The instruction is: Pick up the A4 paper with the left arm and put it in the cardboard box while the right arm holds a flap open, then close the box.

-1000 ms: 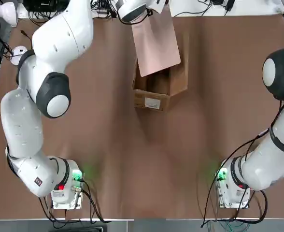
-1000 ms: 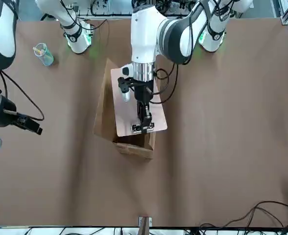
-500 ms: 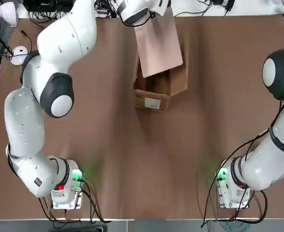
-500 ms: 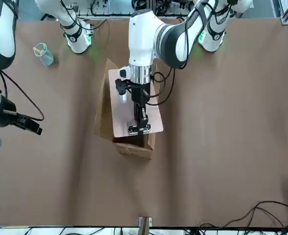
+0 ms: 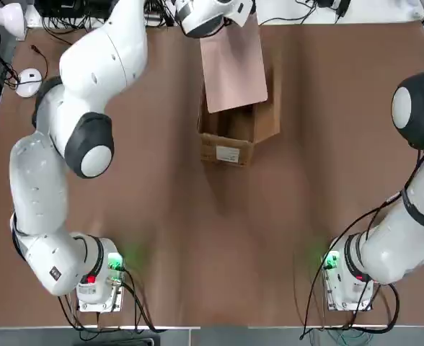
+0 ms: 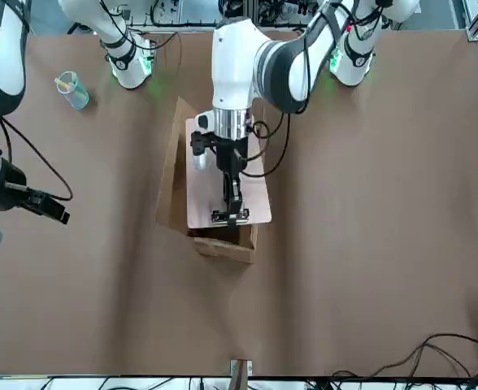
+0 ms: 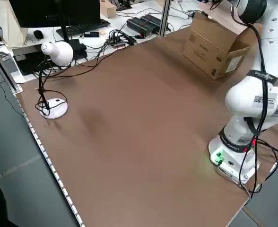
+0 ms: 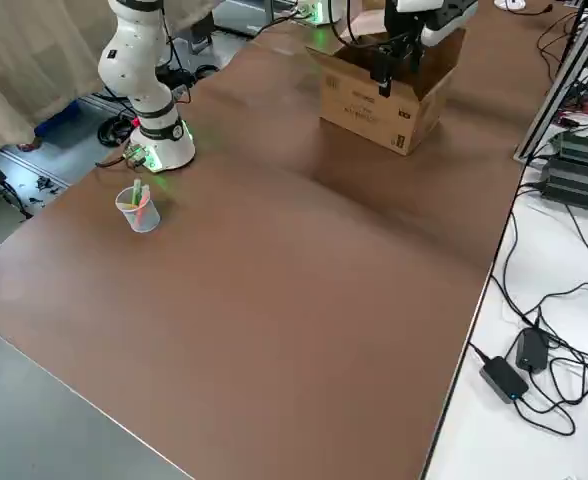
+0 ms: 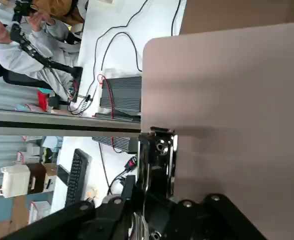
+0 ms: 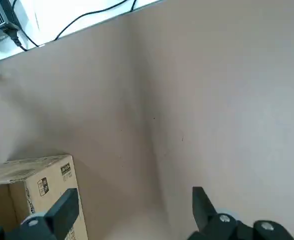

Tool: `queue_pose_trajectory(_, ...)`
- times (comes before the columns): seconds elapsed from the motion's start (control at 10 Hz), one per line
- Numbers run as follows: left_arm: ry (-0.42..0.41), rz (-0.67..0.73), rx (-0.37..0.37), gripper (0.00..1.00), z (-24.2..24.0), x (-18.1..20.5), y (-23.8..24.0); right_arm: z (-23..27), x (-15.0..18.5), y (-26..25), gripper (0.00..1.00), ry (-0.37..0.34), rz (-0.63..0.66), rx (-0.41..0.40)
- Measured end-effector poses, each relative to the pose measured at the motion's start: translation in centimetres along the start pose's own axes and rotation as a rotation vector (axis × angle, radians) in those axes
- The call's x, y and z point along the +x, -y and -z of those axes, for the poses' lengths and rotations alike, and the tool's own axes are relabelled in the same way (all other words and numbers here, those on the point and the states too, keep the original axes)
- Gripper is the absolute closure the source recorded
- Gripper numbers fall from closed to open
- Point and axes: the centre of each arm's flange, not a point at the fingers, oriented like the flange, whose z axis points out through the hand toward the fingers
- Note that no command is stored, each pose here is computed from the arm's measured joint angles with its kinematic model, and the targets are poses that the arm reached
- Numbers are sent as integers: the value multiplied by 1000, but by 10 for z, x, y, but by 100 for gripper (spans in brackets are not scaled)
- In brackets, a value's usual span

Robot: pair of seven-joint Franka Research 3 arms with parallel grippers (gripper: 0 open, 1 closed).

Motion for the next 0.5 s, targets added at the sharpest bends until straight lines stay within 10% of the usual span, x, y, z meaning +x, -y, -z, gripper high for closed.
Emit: queue_pose_trajectory(0.5, -12, -14, 15, 97, -6, 16, -12, 1, 1, -3, 0, -1, -19, -1)
